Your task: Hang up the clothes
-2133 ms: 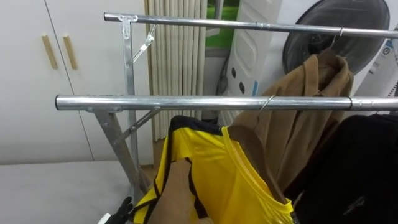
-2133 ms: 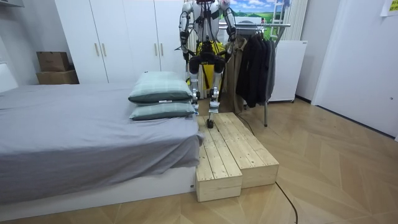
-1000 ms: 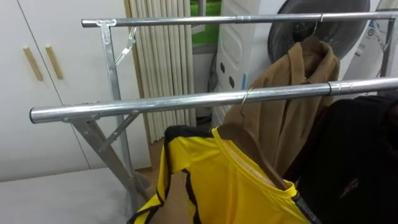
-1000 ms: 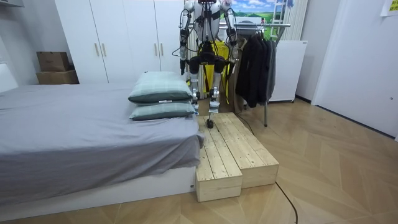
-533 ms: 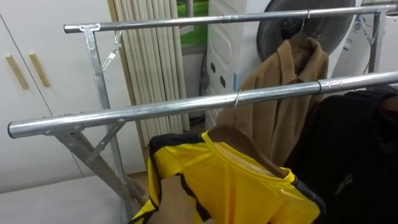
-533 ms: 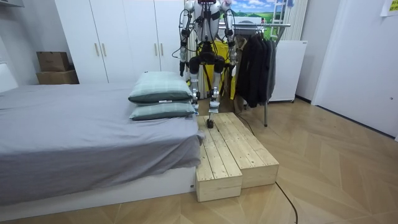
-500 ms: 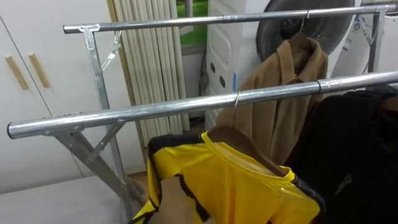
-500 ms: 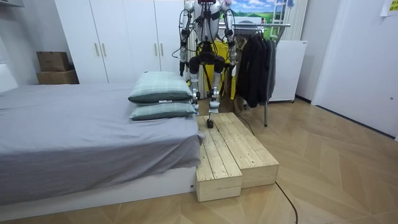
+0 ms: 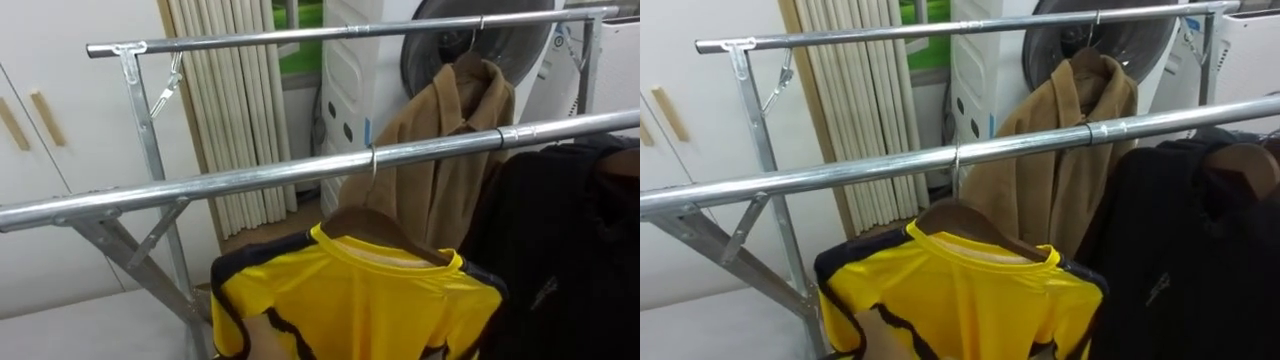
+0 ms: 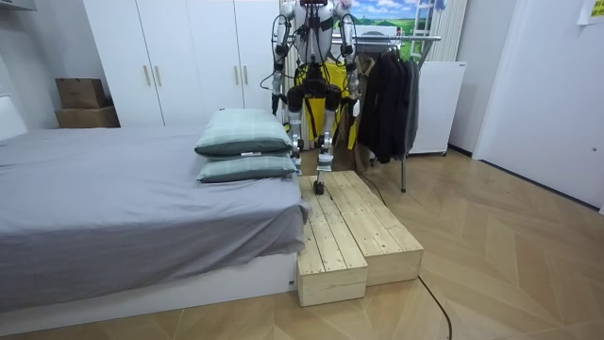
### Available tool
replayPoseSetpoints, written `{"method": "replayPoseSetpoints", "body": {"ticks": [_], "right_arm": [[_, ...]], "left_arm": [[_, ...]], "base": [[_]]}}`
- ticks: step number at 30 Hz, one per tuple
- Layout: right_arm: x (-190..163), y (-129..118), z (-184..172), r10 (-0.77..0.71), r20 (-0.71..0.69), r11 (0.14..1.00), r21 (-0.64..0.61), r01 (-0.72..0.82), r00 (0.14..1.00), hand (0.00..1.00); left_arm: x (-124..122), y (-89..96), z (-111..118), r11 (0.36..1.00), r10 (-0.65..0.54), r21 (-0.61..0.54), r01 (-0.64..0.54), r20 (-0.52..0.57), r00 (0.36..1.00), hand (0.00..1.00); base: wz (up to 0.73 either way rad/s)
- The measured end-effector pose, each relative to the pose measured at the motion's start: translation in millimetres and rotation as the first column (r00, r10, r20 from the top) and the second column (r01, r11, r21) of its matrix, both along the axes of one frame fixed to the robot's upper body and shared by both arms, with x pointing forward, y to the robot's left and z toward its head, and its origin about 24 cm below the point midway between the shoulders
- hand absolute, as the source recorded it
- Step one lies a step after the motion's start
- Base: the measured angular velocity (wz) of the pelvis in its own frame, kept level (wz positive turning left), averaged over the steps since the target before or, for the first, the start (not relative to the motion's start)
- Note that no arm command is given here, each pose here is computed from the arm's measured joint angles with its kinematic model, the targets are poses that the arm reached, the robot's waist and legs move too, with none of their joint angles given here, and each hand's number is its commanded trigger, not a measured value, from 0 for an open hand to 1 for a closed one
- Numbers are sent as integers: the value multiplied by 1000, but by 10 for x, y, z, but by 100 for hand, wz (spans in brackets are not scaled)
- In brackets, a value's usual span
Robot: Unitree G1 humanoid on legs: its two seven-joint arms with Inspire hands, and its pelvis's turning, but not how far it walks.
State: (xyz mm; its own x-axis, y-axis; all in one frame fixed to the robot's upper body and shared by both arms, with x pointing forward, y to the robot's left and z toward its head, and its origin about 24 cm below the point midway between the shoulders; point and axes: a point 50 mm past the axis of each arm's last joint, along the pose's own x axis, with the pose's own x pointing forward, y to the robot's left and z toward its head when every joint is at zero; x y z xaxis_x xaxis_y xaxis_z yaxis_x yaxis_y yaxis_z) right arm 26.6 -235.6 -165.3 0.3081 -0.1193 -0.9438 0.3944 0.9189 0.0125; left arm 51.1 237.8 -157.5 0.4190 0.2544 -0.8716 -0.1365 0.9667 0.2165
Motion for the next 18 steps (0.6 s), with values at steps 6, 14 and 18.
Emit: {"method": "replayPoseSetpoints", "body": {"ticks": [6, 14, 18], "right_arm": [[-105, -24, -10, -15, -44, 1000, -7, 15, 999, 0], [-96, -34, -14, -12, -60, 1000, -12, 11, 998, 0], [-125, -31, -29, -24, -95, 1000, -7, 24, 995, 0]], "left_arm": [[-34, 51, 2, 998, 70, -2, -70, 4, 998, 0], [-57, 60, -4, 996, 83, -5, -83, -12, 996, 0], [-70, 57, -9, 997, 81, -17, -81, -17, 997, 0]], "base": [[-2], [-9], [0]]}}
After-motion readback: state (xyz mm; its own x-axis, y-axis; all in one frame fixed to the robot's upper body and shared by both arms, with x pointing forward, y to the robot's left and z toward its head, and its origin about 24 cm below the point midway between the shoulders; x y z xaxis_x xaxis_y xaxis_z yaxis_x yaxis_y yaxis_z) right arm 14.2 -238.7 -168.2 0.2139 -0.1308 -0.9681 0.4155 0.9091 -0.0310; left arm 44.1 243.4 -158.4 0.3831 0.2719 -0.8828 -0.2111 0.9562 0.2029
